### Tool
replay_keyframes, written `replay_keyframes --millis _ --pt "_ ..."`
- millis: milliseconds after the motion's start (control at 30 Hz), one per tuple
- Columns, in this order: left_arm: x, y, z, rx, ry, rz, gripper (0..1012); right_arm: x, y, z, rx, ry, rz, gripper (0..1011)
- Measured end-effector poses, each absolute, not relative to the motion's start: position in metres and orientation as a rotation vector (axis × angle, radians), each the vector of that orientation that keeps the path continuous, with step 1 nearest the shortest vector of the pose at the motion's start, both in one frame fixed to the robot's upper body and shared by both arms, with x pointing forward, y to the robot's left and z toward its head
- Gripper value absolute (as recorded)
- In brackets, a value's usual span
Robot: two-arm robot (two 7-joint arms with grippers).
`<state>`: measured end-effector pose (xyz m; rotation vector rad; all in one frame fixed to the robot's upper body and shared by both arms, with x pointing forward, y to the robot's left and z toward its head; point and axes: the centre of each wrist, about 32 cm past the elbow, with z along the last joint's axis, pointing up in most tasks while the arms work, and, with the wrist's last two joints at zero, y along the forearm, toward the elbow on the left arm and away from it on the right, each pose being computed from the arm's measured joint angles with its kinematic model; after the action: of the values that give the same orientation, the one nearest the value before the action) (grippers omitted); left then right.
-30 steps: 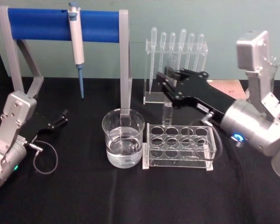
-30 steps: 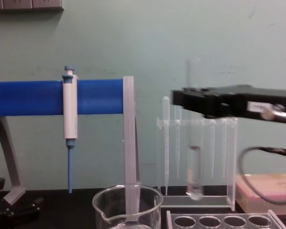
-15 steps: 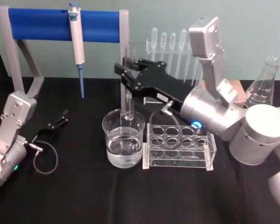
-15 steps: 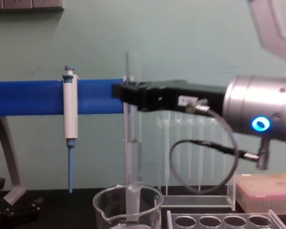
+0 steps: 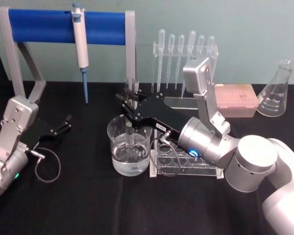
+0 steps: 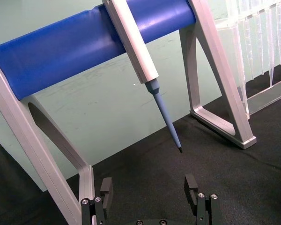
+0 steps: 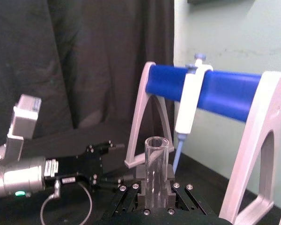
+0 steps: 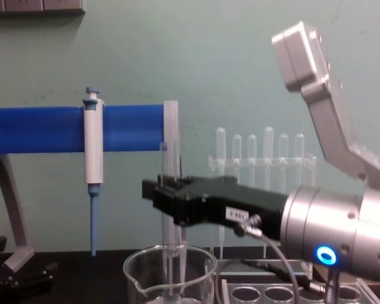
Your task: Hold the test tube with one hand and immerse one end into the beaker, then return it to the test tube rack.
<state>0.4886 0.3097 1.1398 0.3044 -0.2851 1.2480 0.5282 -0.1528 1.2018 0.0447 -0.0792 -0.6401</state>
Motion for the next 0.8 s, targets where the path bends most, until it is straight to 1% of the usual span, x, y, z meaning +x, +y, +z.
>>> replay_keyframes --millis 200,300,800 --pt "0.489 0.31 1.14 0.304 -0.285 1.248 1000 0.525 -0.153 1.185 0.028 -0.066 -0.64 224" --pt "0.489 0.31 1.14 0.304 -0.285 1.248 1000 0.524 -0.153 1.181 0.022 -0.063 -0.639 224" --pt "0.489 0.31 1.14 0.305 -0.285 1.248 1000 0.524 -0.153 1.18 0.021 -0.062 -0.637 224"
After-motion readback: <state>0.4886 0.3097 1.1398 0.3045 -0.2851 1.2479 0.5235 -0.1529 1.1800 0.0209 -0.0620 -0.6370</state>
